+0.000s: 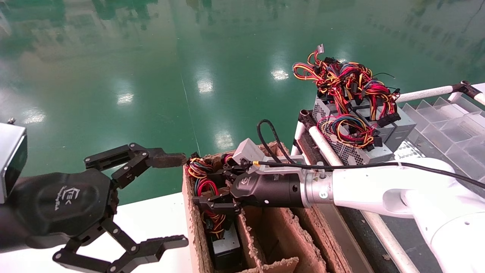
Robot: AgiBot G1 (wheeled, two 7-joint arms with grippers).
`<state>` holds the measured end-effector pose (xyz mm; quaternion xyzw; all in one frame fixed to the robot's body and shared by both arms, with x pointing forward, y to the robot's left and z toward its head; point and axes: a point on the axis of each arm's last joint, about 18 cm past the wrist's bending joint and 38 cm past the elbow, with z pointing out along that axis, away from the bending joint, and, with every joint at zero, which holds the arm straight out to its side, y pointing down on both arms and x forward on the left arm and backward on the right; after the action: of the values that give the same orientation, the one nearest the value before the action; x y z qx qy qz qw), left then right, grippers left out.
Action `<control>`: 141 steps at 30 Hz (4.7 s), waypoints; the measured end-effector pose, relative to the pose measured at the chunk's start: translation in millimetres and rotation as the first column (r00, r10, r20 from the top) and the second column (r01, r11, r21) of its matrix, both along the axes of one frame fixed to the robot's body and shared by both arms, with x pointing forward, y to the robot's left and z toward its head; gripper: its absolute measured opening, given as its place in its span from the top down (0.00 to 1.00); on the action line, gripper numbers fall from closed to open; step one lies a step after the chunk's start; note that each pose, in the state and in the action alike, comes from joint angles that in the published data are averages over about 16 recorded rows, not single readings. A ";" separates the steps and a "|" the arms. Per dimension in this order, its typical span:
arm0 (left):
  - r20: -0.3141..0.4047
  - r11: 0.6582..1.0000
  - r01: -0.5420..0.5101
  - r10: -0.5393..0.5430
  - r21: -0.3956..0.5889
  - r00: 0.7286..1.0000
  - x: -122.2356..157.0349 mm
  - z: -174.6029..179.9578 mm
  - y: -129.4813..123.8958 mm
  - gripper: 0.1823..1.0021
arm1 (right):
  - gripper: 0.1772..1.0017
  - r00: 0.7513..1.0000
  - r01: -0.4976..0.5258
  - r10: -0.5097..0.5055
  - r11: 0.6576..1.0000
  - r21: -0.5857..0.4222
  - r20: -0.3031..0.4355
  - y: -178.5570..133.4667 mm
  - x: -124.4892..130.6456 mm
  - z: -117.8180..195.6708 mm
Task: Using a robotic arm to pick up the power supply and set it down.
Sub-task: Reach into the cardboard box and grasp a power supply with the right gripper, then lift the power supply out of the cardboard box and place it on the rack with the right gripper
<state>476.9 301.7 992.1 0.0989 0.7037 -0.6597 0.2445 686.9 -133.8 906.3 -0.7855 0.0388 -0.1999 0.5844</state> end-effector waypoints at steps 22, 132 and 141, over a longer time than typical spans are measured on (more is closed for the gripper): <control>0.000 1.000 0.000 0.000 0.000 1.000 0.0 0.0 0.0 0.00 | 0.84 0.999 -0.011 0.013 0.999 0.040 -0.051 -11.8 -4.2 -5.7; 0.000 1.000 0.000 0.000 0.000 1.000 0.0 0.0 0.0 0.00 | 0.95 0.815 0.522 -0.577 0.769 0.370 0.050 -388.0 -124.1 145.7; 0.000 1.000 0.000 0.000 0.000 1.000 0.0 0.0 0.0 0.00 | 0.95 0.825 0.501 -0.560 0.785 0.364 0.073 -364.6 -100.6 151.3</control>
<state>476.9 301.7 992.1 0.0989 0.7037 -0.6597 0.2445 586.2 -498.4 1057.6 -0.6125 0.2394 -0.4163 0.6279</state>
